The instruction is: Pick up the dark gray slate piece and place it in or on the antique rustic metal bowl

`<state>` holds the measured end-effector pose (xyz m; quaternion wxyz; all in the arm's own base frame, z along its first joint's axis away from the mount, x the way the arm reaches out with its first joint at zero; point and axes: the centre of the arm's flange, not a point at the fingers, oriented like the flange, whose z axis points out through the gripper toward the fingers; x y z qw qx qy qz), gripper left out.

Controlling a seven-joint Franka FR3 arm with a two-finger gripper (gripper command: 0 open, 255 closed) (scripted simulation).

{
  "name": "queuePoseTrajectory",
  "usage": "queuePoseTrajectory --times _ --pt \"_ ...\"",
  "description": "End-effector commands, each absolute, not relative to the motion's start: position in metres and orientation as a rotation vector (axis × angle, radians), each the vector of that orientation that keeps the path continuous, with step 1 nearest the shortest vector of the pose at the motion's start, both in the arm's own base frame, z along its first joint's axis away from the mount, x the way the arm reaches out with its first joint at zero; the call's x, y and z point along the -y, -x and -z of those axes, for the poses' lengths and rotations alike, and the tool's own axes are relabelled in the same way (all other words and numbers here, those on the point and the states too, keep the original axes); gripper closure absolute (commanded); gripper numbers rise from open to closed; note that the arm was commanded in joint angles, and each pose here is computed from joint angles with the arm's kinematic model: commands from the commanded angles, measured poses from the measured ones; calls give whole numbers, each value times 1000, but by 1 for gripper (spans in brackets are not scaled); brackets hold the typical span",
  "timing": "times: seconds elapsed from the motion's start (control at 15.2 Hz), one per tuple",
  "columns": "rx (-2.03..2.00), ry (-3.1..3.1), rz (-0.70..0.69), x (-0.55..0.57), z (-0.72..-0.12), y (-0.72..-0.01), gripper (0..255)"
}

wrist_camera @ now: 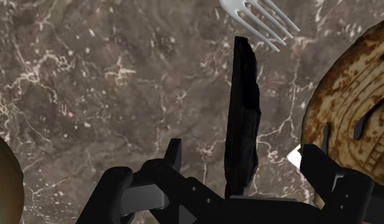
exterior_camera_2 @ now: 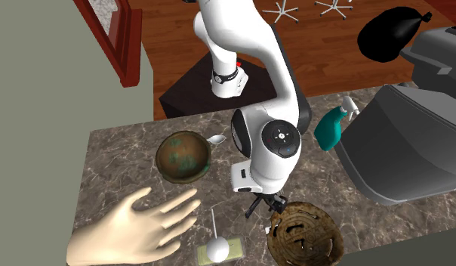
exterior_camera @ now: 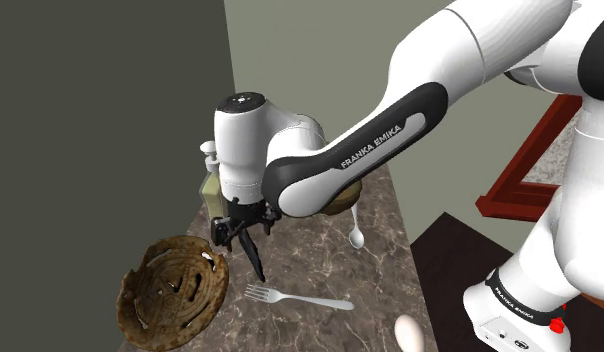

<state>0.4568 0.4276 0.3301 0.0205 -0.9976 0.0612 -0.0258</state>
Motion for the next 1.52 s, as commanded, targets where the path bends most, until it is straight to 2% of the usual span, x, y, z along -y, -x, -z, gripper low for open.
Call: queuePoseTrajectory --times 0.0,0.46,0.53,1.12,1.45 --pt "-190 3093 80 -429 -322 -459 0" --pt "-190 3094 80 -429 -322 -459 0" --pt "-190 3094 80 -429 -322 -459 255" --pt "-190 3093 80 -429 -322 -459 255" --pt "-190 3093 80 -429 -348 -459 255"
